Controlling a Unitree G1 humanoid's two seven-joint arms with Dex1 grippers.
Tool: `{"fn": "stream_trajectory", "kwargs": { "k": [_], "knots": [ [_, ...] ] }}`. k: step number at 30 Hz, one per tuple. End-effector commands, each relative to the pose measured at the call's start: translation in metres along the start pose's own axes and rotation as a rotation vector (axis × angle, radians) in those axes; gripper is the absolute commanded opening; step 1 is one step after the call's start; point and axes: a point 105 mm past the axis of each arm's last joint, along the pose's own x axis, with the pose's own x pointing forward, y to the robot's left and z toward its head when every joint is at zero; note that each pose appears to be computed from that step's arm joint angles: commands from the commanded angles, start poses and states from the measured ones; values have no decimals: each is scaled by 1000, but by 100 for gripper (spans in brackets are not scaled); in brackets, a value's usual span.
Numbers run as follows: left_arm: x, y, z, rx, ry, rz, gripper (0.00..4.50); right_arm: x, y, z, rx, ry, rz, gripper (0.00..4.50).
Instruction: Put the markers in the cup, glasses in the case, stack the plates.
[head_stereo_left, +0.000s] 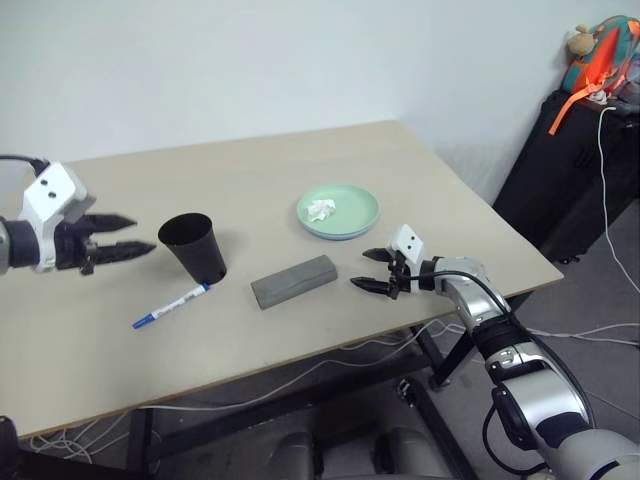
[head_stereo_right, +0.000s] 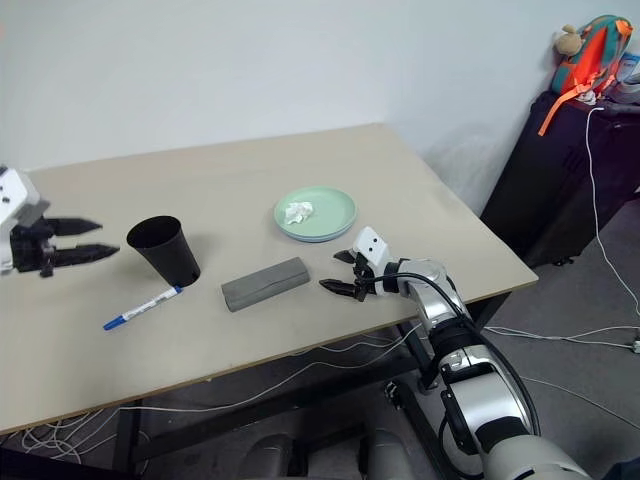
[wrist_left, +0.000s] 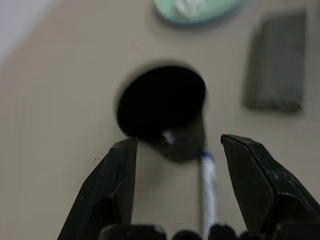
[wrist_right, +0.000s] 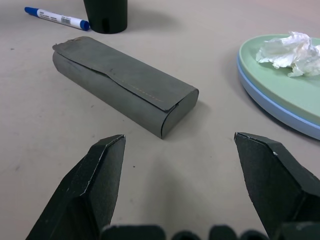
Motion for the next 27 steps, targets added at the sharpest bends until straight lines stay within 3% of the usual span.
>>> {"fn": "stream_trajectory", "kwargs": {
  "k": [1,10,27],
  "knots": [
    [-6,3,-17,13,111,-10,279,2,-5,19,-56,-39,-4,379],
    [21,-5,-54,-24,259,-82,279,3,-7,21,-60,-40,-5,379],
    [66,-13,-69,-46,335,-156,279,1,-9,21,-63,-36,-10,379]
  ]
}}
